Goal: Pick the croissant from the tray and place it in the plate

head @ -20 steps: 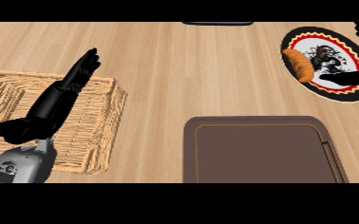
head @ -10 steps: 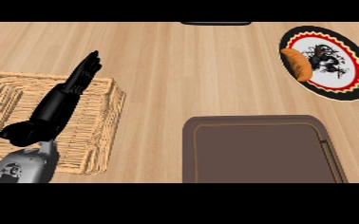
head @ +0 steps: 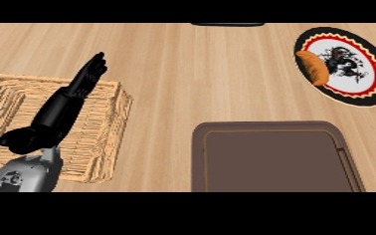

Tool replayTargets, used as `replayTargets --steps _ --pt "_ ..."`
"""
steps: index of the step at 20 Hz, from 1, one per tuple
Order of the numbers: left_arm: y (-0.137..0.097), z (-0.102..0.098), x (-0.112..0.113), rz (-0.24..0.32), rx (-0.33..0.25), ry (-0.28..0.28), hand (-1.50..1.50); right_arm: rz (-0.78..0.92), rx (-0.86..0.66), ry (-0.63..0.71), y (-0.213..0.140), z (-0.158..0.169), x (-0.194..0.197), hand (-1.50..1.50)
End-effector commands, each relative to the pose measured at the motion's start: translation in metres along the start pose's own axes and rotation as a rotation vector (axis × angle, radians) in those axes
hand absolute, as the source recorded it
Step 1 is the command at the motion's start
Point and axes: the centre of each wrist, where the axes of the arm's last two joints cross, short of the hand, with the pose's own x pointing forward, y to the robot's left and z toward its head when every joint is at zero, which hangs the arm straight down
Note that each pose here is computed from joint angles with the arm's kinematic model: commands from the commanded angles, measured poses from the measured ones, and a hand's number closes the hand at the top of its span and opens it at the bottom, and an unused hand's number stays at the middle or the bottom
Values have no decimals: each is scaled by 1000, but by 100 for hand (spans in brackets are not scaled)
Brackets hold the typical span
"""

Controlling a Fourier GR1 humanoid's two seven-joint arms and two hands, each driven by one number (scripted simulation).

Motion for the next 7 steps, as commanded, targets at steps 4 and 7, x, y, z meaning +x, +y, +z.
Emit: replayTargets --steps 4,7 --pt "-13 -5 -5 5 -15 1 0 -51 93 -78 -26 13 13 -150" --pt "13 8 -6 -12 -2 -10 0 -50 140 -98 -42 27 17 -150"
